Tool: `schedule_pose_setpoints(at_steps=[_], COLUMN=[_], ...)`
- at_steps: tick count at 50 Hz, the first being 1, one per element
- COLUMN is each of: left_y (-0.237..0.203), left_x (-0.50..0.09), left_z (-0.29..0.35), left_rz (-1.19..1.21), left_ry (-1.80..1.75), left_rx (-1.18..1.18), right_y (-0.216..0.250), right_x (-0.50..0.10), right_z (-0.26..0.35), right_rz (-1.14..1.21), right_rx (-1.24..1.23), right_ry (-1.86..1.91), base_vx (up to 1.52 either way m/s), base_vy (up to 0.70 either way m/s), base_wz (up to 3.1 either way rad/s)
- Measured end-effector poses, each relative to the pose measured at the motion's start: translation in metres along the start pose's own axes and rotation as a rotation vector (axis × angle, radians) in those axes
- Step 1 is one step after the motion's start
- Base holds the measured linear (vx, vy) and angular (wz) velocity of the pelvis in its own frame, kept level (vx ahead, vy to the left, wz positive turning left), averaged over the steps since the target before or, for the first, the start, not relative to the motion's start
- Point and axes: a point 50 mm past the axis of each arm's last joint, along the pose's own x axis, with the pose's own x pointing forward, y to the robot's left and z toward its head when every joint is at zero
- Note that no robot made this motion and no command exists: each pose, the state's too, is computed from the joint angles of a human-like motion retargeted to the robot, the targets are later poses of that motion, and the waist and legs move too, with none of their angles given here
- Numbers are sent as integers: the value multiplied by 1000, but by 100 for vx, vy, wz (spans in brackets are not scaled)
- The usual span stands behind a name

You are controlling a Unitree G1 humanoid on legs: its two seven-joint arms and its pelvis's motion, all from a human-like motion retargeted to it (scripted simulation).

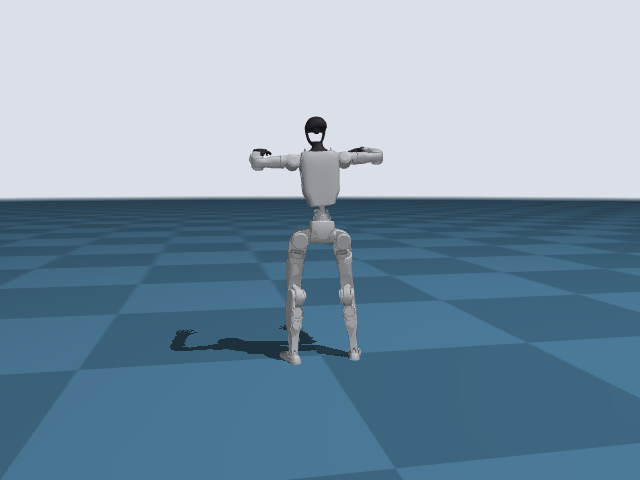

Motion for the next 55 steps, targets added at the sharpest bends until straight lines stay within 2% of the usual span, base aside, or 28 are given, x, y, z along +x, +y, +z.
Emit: schedule_pose_setpoints(at_steps=[15, 55], left_y=[13, 15], left_x=[-5, -6], left_z=[10, 0], left_rz=[35, 18], left_ry=[-64, -35], left_rx=[6, 42], right_y=[-15, -8], right_x=[-9, -12], right_z=[-6, -16], right_rz=[-107, -121], right_rx=[-48, -13], right_ry=[43, 82], base_vx=[4, 1], base_vy=[-9, 1], base_wz=[8, 2])
